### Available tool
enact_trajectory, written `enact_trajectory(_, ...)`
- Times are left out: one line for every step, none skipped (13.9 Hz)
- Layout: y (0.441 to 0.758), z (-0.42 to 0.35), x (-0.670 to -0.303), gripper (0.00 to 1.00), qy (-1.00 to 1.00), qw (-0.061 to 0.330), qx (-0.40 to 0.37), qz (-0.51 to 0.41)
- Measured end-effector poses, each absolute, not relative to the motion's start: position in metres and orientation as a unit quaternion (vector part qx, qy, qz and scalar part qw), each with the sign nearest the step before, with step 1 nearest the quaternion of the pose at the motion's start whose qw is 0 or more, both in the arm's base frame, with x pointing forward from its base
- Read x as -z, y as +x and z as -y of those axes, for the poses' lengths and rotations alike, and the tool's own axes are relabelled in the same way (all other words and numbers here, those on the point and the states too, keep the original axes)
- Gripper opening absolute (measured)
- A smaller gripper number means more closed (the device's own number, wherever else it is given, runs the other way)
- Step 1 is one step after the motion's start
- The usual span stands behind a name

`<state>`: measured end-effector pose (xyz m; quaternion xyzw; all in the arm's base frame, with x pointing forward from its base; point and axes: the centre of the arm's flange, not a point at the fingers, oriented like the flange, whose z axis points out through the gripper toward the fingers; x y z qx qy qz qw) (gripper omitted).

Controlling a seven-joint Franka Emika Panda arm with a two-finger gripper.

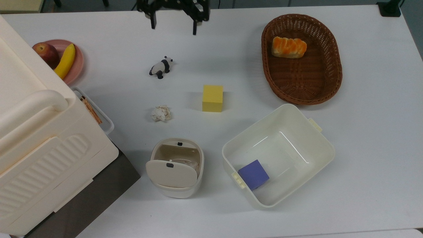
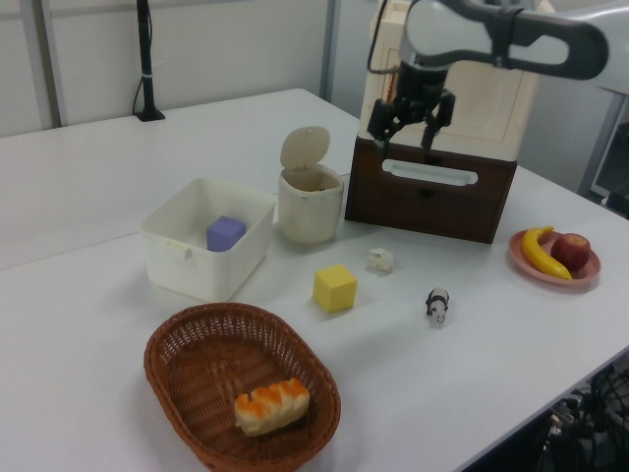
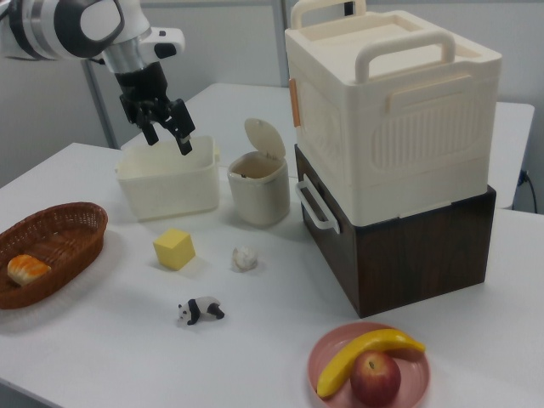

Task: Open the trash can

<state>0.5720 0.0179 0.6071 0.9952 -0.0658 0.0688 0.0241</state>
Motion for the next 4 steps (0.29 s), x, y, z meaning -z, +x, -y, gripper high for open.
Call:
enact_trajectory(0.5688, -0.0116, -0.6120, 1.00, 0.995, 0.013, -0.072, 0.074)
enact_trajectory(0.5670, -0.0073, -0.6152, 1.00, 0.994, 0.006, -0.074, 0.080)
enact_trajectory(0.5660, -0.0047, -0.6170, 1.00, 0.994, 0.002, -0.075, 0.084)
enact_trajectory(0.5657, -0.0038, -0.6173, 1.00, 0.994, 0.001, -0.075, 0.085)
